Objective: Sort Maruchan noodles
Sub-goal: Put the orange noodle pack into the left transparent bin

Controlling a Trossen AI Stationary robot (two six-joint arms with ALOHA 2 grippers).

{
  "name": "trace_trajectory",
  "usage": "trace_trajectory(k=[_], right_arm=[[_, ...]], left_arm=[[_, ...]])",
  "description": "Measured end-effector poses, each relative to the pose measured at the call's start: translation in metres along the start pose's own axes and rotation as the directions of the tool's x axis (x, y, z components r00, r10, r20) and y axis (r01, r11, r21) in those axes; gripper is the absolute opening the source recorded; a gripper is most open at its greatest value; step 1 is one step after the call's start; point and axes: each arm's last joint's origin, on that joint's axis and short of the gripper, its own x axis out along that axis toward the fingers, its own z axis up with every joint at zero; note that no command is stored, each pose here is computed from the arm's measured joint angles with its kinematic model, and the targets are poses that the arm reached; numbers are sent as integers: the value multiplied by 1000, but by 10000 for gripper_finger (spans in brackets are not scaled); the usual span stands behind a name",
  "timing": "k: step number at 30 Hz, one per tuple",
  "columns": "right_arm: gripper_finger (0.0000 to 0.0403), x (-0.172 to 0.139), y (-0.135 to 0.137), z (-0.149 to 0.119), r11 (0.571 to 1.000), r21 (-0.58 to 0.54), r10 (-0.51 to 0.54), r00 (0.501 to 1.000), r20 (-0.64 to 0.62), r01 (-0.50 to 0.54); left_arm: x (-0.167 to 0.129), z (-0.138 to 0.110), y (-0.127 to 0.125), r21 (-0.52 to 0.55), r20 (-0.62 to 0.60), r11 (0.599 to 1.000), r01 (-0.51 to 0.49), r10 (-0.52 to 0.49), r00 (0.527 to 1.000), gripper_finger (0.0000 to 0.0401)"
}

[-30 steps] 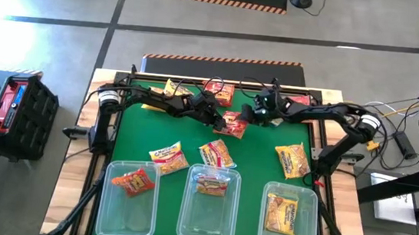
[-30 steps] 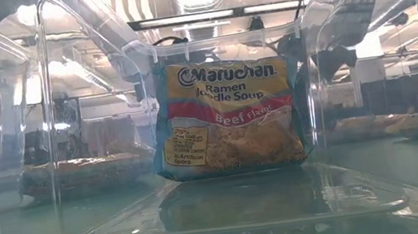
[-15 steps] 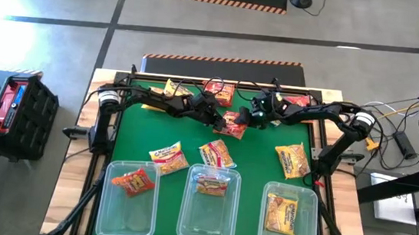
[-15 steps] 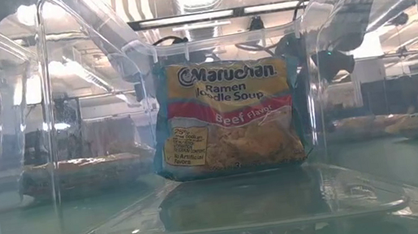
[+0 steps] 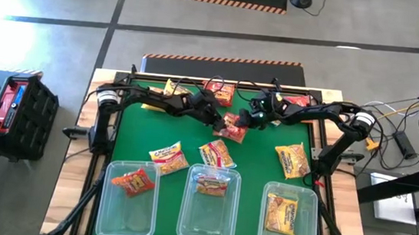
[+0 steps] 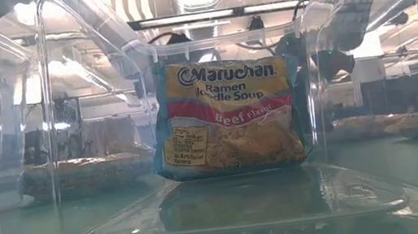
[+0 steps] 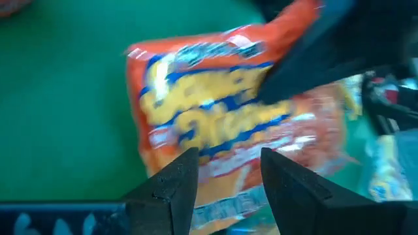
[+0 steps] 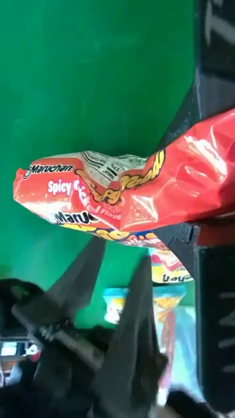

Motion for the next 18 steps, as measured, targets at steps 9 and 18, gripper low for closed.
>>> trace_trajectory(k=[9, 18], right_arm=[[71, -2, 3, -2, 966, -250, 50, 997, -55, -63], [71, -6, 8, -3, 897, -424, 95, 991, -91, -125]], left_arm=[[-10, 8, -11, 94, -17, 991, 94, -93, 996, 149], [-18, 23, -31, 264, -55, 932, 250, -244, 968, 149]])
